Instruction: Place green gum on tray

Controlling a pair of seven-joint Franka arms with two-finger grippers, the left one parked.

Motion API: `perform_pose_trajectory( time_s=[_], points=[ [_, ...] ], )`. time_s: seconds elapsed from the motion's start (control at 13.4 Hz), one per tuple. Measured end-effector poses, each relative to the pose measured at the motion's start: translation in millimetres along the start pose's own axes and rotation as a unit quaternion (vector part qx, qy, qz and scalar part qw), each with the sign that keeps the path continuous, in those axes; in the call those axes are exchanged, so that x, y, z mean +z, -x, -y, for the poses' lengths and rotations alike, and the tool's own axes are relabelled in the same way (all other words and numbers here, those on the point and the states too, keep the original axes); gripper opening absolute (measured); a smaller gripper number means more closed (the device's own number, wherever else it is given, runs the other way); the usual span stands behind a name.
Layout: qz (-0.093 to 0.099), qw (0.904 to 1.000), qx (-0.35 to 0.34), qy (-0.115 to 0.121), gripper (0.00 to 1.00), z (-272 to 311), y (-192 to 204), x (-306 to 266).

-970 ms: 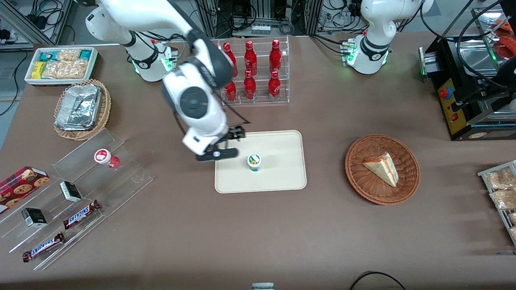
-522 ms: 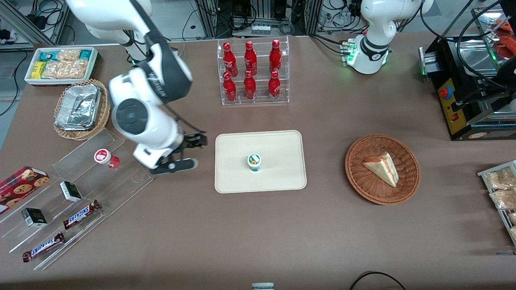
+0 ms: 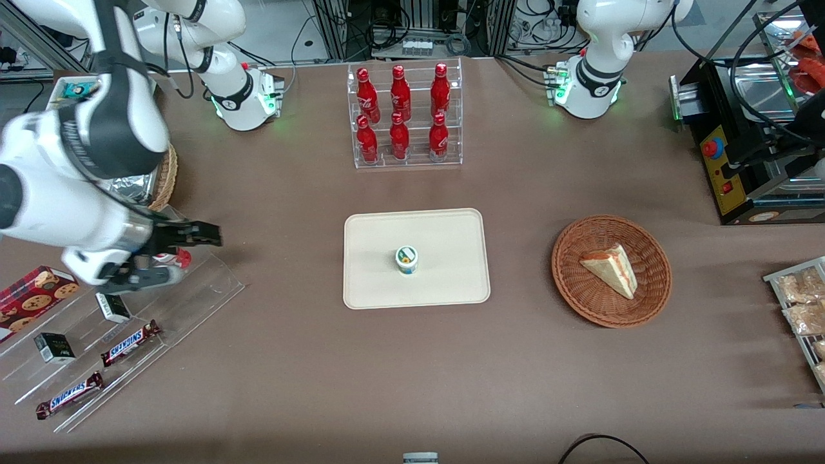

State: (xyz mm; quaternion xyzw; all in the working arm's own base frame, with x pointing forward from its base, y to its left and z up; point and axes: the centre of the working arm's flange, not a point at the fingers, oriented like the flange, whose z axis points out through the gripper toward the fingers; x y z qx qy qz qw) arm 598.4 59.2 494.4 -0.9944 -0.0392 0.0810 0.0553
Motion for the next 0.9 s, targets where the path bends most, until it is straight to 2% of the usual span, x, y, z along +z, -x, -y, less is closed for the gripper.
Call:
perform_pose_trajectory(
  time_s=[0.22,0.52,0.82,0.9],
  points=[
    [-0.005,0.9998,0.017,-0.009,1.00,-43.4,18.0,-13.5],
    [-0.004,0.9995,0.033,0.002,1.00,-69.5,45.6,-42.3],
    [0.004,0.9982,0.040,0.044,1.00,-79.9,66.5,-59.8],
    [0.008,0.9978,0.047,0.047,1.00,-76.9,70.6,-62.4]
  ],
)
